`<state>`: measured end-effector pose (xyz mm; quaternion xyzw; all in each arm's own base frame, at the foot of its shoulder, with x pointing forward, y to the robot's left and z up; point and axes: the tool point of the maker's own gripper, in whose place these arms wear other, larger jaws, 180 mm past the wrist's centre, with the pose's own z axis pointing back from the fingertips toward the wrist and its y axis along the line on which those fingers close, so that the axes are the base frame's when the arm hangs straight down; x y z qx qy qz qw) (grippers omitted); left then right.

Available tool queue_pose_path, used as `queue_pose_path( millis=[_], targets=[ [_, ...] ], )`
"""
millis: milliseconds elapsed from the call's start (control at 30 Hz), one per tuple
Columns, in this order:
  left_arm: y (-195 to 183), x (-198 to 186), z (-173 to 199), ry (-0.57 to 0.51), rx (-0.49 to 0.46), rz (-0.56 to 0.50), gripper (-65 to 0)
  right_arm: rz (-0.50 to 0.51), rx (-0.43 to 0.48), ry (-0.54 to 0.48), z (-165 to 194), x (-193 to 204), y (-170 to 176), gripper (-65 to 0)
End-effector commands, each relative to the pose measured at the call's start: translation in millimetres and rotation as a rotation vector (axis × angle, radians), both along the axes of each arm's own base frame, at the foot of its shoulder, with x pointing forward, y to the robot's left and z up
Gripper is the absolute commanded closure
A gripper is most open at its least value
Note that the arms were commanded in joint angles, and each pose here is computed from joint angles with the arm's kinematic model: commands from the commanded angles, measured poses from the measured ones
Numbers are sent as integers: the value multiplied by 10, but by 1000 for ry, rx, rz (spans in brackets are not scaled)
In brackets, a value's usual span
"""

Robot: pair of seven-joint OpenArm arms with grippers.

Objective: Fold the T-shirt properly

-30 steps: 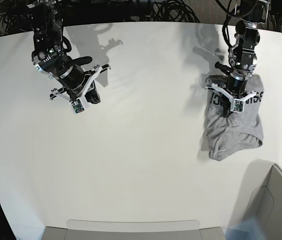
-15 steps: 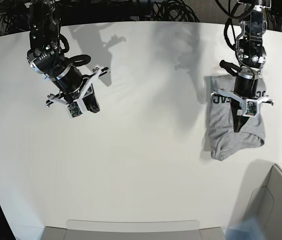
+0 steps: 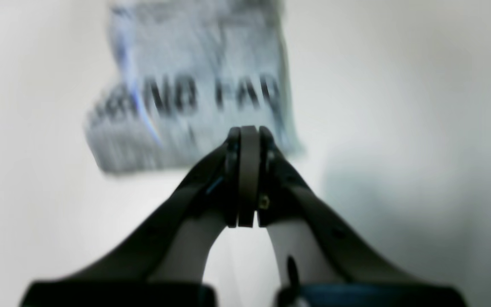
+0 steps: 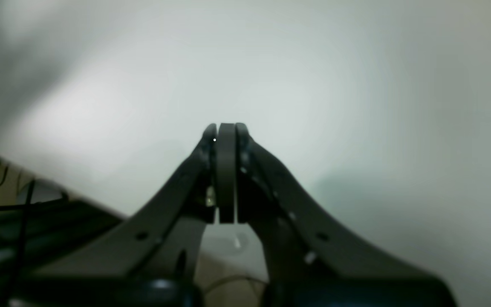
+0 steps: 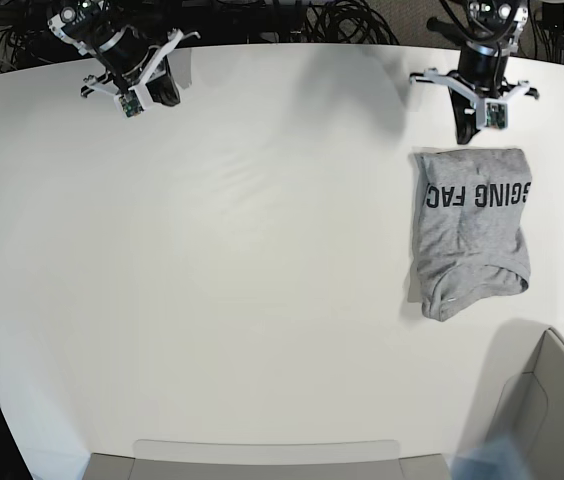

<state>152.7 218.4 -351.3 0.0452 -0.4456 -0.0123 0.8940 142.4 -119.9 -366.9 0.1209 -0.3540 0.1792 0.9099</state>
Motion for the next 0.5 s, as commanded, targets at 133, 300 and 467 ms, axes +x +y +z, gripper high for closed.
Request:
queue_pose_path(
  millis=[133,300,467],
  targets=[
    [62,-692,-143,167,23,8,0,27,-17,114,-64,-611,-137,-5],
    [63,-1251,-197,298,26,3,0,70,-28,268,-130,-1231,-181,-5],
    [89,-1650,-306,418,25,6,0,116,-25,336,-147,-1484,-153,-5]
  ],
)
